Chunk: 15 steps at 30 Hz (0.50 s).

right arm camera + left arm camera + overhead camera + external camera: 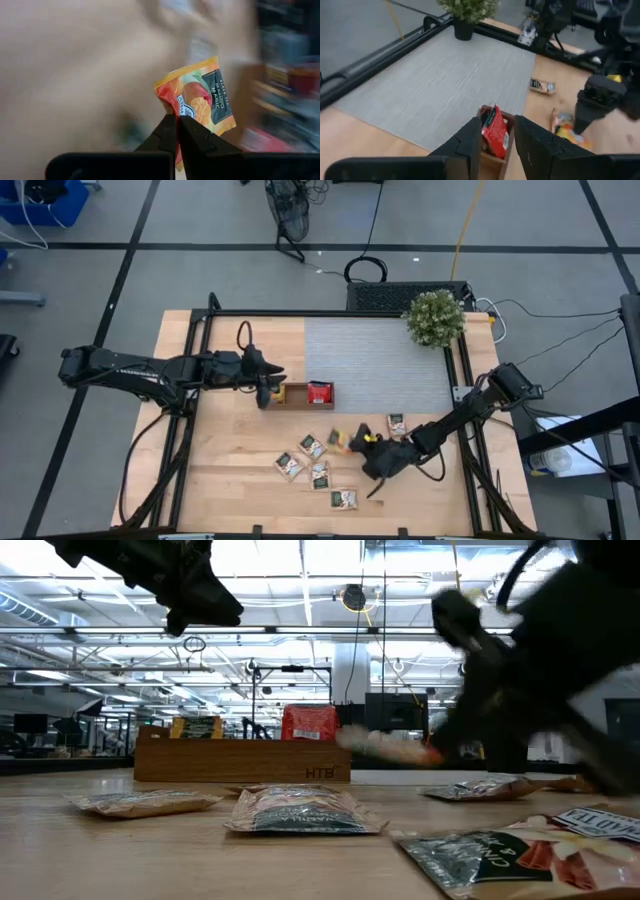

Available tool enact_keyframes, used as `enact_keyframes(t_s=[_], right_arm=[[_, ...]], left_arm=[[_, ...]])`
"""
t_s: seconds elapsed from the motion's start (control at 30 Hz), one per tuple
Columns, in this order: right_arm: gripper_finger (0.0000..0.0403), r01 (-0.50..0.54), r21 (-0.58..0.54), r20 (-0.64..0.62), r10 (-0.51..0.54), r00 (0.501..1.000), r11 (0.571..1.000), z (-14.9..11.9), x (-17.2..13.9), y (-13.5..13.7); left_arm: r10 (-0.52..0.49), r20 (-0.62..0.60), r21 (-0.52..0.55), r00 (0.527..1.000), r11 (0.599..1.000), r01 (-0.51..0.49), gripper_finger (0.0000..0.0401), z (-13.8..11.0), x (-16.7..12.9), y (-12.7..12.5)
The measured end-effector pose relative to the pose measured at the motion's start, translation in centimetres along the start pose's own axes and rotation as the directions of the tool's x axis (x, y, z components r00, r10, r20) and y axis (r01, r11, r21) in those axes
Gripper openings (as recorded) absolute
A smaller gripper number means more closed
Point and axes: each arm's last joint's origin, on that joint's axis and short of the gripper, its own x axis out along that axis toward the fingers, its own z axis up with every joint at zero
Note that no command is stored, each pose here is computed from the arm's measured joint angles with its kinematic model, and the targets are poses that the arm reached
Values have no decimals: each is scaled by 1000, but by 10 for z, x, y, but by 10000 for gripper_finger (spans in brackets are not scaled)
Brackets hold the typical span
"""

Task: Pick & Place Tea
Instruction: Put the yellow tea bag into the left section of the wooden organizer

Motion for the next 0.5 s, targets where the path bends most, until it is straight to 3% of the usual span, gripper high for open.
enact_keyframes(t_s=[0.1,0.17,0.37,0.5], right_arm=[[1,236,-60,-78,-240,968,970,4,-1,-19],[1,313,-101,-91,-322,942,944,3,3,-32],[1,460,-123,-160,-475,866,880,-21,19,-75],[1,474,-137,-231,-493,839,870,-41,28,-89]], left_arm=[[16,14,-72,1000,997,-15,120,0,6,-1],[20,2,-98,1000,995,-20,120,-3,13,-1],[-8,-6,-223,1000,975,7,125,-13,45,-6],[-66,42,-285,997,955,75,154,-14,60,-10]])
